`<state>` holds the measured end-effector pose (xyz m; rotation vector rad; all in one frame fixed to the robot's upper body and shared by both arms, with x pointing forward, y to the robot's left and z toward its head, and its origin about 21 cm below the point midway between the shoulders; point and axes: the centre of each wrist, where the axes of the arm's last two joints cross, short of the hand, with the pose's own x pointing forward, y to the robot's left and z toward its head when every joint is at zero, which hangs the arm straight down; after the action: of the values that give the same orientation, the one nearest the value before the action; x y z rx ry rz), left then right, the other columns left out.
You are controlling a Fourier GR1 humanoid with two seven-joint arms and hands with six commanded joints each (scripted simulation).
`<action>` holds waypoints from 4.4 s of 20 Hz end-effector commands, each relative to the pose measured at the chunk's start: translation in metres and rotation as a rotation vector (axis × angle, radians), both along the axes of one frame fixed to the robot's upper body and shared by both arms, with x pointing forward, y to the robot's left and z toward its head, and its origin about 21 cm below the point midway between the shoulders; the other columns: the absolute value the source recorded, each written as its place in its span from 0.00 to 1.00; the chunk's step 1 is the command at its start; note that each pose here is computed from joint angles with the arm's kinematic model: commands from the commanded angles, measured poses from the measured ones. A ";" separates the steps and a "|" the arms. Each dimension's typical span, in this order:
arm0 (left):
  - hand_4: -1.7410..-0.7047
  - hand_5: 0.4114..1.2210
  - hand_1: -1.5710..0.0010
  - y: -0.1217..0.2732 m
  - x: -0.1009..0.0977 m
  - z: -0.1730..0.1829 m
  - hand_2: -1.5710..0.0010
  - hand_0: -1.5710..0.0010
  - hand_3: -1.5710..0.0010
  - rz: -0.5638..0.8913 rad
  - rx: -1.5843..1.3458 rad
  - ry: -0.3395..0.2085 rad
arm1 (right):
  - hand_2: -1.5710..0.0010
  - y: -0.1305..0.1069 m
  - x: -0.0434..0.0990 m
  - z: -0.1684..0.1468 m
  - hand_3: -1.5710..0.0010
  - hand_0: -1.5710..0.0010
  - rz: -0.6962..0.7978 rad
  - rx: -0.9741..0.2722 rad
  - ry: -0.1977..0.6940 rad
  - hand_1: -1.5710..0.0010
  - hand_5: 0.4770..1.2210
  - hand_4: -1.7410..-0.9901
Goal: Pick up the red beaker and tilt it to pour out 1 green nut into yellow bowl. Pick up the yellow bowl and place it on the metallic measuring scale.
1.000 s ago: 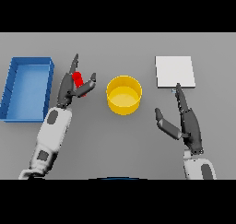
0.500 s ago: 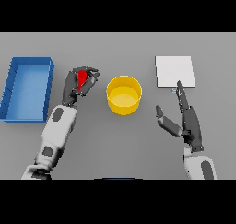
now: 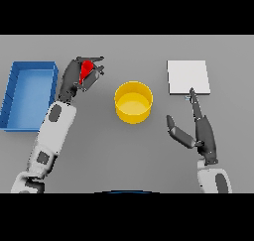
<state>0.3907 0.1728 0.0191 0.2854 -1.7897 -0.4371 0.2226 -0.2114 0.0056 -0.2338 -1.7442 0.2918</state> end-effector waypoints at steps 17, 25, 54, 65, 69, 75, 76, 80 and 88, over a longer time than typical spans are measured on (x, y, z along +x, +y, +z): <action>0.00 0.97 0.00 -0.046 0.013 0.078 0.00 0.00 0.00 -0.338 1.072 -0.091 | 1.00 0.002 -0.001 0.003 1.00 1.00 0.017 -0.003 0.002 1.00 0.28 0.90; 0.07 1.00 0.00 -0.087 0.023 0.093 0.00 0.00 0.00 -0.469 1.557 -0.127 | 1.00 0.007 -0.004 0.003 1.00 1.00 0.034 0.022 0.017 1.00 0.27 0.90; 0.01 1.00 0.00 -0.164 0.024 0.120 0.00 0.00 0.00 -0.491 2.308 -0.533 | 1.00 0.010 -0.002 0.002 1.00 1.00 0.033 0.002 -0.017 1.00 0.28 0.94; 0.01 1.00 0.00 -0.085 0.084 0.259 0.00 0.00 0.11 -0.115 1.791 -0.189 | 1.00 0.012 0.002 0.000 1.00 1.00 0.035 -0.004 -0.023 1.00 0.27 0.99; 0.00 1.00 0.00 -0.016 0.098 0.275 0.00 0.00 0.08 0.081 1.438 -0.026 | 1.00 0.015 0.004 0.000 1.00 1.00 0.039 0.019 -0.014 1.00 0.26 0.98; 0.00 1.00 0.00 0.105 0.095 0.241 0.00 0.00 0.10 0.373 0.973 0.174 | 1.00 0.018 0.006 0.000 1.00 1.00 0.041 0.037 -0.003 1.00 0.24 0.94; 0.00 1.00 0.00 0.121 0.091 0.233 0.00 0.00 0.09 0.404 0.902 0.192 | 1.00 0.018 0.008 0.001 1.00 1.00 0.039 0.030 -0.002 1.00 0.24 0.93; 0.00 1.00 0.00 0.157 0.078 0.192 0.00 0.00 0.07 0.523 0.632 0.283 | 1.00 0.017 0.008 -0.001 1.00 1.00 0.037 0.005 0.009 1.00 0.23 0.92; 0.00 1.00 0.00 0.173 0.037 0.128 0.00 0.00 0.08 0.648 0.342 0.393 | 1.00 0.013 0.003 0.000 1.00 1.00 0.042 -0.033 -0.011 1.00 0.23 0.95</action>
<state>0.4274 0.3459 0.1466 0.9179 -1.1503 -0.3005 0.2257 -0.1989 0.0057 -0.2232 -1.7598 0.3516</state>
